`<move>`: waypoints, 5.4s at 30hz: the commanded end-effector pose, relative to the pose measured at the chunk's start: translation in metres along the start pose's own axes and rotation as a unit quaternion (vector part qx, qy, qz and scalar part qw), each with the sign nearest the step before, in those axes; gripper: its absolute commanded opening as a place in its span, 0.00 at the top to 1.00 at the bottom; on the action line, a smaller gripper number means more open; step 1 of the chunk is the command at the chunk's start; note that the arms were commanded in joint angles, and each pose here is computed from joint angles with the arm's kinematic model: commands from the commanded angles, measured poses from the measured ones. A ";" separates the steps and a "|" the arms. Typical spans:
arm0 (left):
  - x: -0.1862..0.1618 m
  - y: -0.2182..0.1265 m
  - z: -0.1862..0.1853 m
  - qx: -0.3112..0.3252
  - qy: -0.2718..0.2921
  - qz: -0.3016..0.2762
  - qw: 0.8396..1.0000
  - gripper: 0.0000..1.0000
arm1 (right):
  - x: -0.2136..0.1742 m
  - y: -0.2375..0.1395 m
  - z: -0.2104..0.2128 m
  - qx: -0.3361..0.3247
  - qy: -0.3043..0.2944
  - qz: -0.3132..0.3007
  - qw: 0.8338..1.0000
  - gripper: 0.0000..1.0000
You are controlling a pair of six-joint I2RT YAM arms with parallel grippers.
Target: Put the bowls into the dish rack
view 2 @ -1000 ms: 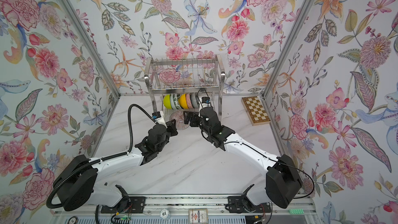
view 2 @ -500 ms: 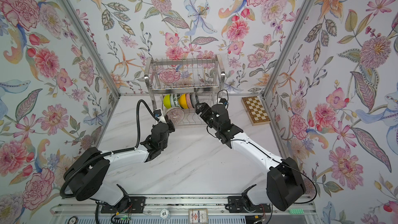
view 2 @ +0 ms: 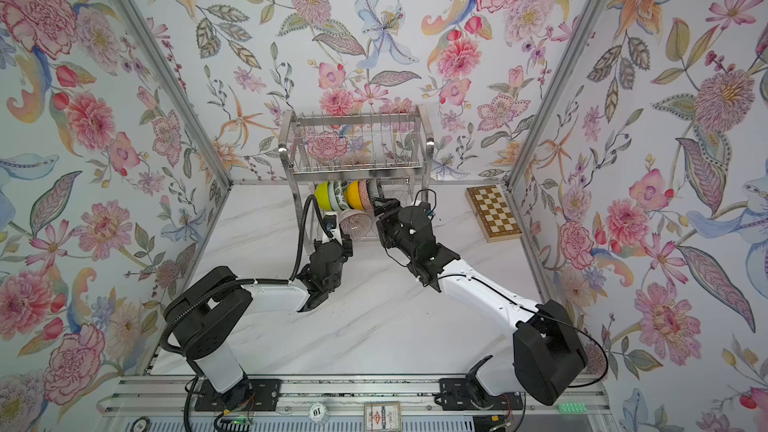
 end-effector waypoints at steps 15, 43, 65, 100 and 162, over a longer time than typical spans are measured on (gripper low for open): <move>0.027 -0.012 -0.017 0.002 -0.016 -0.070 0.997 1.00 | -0.022 0.049 -0.004 0.026 0.114 0.049 0.992 0.53; 0.025 -0.037 -0.042 -0.022 0.003 -0.073 0.997 0.50 | -0.004 0.023 -0.018 0.044 0.060 0.019 0.997 1.00; 0.056 -0.052 -0.039 -0.124 -0.062 -0.045 0.989 0.01 | 0.103 -0.084 0.000 -0.031 -0.141 -0.159 0.977 1.00; 0.075 -0.003 -0.070 -0.278 -0.234 0.051 0.930 0.01 | 0.264 0.047 0.095 0.005 -0.363 0.074 0.929 1.00; 0.029 0.010 -0.038 -0.245 -0.245 0.100 0.933 0.01 | 0.158 0.135 0.030 0.060 -0.320 0.298 0.897 1.00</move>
Point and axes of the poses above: each gripper's point midway between its finger pads, its own y axis out along the fingers, its own z axis along the line the jaws close on, x = y × z, the point moved 4 cm from there along -y, back along the fingers, and after that the axes turned 14 degrees about y, right-handed, at the moved point
